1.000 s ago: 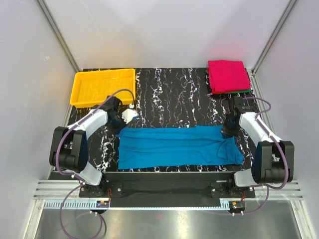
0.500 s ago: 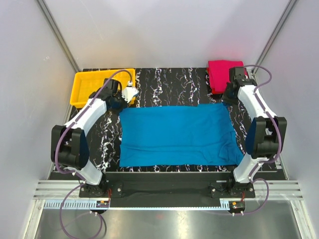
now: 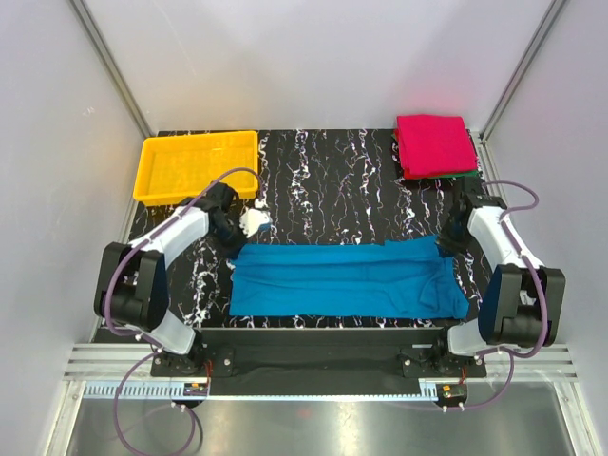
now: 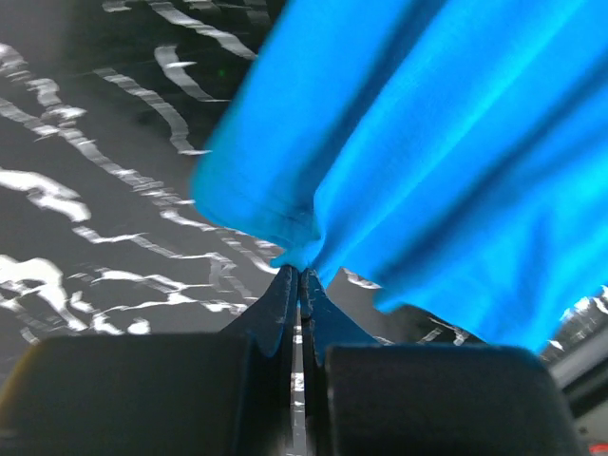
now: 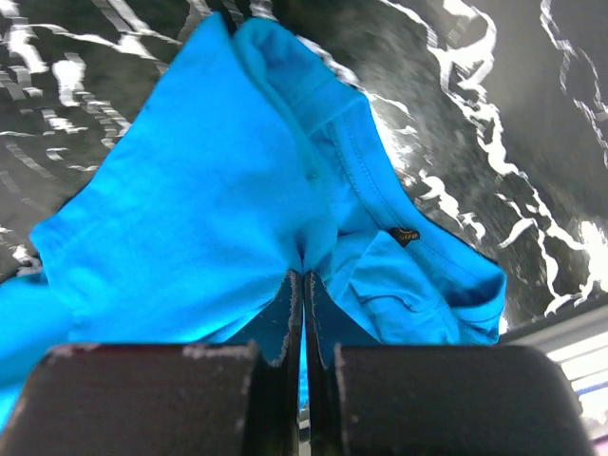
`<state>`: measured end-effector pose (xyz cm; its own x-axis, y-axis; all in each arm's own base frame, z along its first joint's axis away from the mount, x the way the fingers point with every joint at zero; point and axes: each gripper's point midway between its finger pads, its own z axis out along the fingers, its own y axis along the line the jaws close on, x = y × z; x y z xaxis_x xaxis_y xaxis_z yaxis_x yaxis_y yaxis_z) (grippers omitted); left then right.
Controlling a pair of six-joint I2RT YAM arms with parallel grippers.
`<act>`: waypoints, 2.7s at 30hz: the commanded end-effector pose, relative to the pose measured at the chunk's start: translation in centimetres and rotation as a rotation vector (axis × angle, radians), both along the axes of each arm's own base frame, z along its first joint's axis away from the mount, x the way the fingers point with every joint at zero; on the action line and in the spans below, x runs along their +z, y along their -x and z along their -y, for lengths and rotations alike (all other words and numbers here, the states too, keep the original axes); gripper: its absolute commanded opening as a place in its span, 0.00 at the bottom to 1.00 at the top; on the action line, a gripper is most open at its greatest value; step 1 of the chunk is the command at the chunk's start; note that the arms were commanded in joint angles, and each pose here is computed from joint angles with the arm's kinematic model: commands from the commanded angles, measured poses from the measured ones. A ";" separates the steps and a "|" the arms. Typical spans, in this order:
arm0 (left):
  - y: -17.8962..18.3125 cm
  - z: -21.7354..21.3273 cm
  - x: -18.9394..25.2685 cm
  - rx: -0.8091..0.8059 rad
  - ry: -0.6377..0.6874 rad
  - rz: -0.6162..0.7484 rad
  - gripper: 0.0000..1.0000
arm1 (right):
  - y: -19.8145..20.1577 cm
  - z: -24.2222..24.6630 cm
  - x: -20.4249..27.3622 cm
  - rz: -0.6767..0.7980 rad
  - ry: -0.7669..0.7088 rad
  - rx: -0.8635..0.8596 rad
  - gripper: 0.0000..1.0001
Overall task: Fold and stack the t-shirts
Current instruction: Fold the tshirt
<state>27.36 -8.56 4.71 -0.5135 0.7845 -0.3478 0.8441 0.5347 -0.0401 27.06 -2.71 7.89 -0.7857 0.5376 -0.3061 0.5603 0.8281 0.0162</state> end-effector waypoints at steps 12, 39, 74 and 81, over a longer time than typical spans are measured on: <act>2.7 1.2 -0.5 -0.153 0.008 -0.050 0.30 | 1.9 0.0 -2.6 -0.052 -0.042 -0.067 0.27; 1.2 5.0 -1.8 -0.104 0.055 -0.035 0.23 | 2.8 0.1 -1.6 0.002 -0.032 -0.107 0.00; 4.5 1.9 -2.1 -0.161 0.013 -0.137 0.00 | 5.4 0.5 -5.1 -0.278 -0.138 -0.098 0.00; 4.4 3.1 0.9 -0.207 0.082 -0.115 0.49 | 4.2 1.3 -2.6 -0.177 -0.092 -0.112 0.62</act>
